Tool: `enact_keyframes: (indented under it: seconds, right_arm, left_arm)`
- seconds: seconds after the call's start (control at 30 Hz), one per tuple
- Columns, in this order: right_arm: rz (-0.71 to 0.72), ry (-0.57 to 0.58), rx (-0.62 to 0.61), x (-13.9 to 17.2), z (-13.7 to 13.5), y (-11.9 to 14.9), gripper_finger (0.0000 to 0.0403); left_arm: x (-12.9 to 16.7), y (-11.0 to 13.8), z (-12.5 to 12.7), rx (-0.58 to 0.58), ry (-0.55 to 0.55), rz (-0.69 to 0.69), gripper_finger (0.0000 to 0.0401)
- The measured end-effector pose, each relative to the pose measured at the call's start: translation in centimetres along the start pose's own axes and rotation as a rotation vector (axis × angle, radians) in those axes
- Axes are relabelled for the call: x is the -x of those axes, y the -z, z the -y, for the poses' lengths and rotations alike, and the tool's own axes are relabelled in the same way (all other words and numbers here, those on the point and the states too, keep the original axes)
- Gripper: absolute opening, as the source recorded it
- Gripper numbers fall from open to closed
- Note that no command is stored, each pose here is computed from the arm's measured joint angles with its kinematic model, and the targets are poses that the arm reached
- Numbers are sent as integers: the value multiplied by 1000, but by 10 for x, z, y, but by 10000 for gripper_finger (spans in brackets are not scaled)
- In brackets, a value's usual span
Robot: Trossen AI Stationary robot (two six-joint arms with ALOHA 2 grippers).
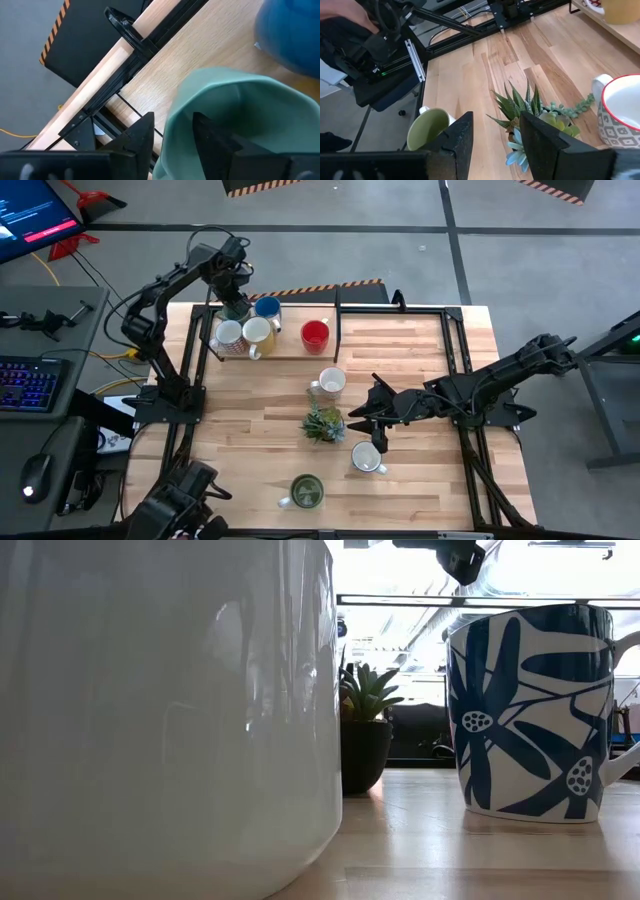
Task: Place coffee mugs
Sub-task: Move the blue patterned mug to the top center of the table
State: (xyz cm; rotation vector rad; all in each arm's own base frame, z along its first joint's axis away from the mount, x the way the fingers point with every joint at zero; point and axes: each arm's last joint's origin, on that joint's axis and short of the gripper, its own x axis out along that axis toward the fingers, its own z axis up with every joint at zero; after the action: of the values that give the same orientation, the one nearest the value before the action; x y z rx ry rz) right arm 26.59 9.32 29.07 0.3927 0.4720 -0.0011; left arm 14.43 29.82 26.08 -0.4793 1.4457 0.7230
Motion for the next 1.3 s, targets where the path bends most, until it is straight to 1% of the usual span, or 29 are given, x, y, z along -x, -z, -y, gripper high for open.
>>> enact_keyframes:
  seconds: [0.2,0.5,0.77,0.87,0.97,1.07,1.13,1.3]
  right_arm:
    - [-2,-3,-1,0,0,0,138]
    - [-3,-5,0,0,0,0,138]
    - [-3,-5,0,0,0,0,138]
    - [-4,-5,0,0,0,0,138]
    - [-3,-5,0,0,0,0,138]
    - [-3,-5,0,0,0,0,138]
    - [-3,-4,3,0,0,0,138]
    - [-3,-4,72,0,0,0,138]
  left_arm:
    - [5,3,0,-6,-9,3,142]
    - [19,8,1,-14,-25,43,143]
    - [41,17,2,-12,-56,126,143]
    - [50,21,3,15,-59,155,143]
    - [60,25,9,25,-17,207,143]
    - [72,29,19,-4,39,268,143]
    - [79,30,27,-30,52,303,143]
    - [93,33,47,-110,58,348,143]
